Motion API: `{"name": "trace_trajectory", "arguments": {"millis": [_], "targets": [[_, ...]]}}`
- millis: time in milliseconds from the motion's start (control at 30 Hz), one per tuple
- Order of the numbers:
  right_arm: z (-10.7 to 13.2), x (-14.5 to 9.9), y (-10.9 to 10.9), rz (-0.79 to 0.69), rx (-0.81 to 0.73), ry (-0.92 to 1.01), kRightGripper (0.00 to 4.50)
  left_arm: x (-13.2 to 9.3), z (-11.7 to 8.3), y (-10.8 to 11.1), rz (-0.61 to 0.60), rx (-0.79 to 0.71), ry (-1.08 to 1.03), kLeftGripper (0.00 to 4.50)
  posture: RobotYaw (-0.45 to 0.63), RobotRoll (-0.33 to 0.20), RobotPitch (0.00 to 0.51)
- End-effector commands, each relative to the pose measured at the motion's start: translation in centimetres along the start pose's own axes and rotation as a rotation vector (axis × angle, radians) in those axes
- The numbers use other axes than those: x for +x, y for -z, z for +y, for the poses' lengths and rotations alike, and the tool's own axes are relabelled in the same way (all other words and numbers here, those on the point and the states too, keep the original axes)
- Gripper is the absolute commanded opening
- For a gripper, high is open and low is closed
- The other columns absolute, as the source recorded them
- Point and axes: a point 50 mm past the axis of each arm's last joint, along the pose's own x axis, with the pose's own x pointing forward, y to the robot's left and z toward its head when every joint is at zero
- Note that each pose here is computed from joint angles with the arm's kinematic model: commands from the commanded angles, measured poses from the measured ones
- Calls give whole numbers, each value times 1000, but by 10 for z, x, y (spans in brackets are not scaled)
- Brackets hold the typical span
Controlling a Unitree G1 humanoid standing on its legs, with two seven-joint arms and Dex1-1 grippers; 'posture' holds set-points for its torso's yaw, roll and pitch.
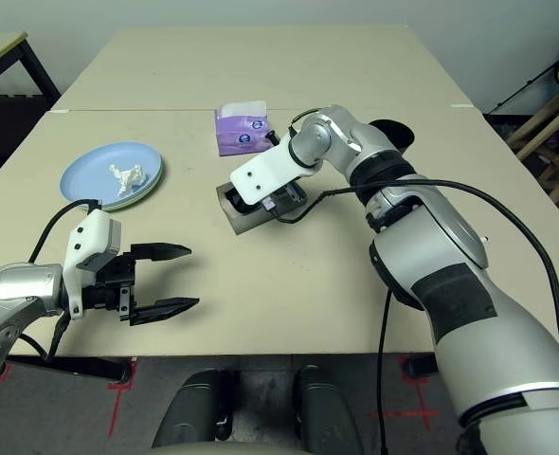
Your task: Organize and tidy the items on the table.
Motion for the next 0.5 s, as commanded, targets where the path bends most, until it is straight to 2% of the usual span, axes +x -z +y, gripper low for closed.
{"name": "trace_trajectory", "arguments": {"millis": [33, 500], "targets": [[-5, 0, -3, 2, -20, 15, 466, -1, -5, -2, 1, 7, 5, 4500, 162, 0, 107], [-2, 8, -8, -15, -36, 17, 466, -2, -13, -1, 2, -14, -7, 4500, 194, 0, 128]]}}
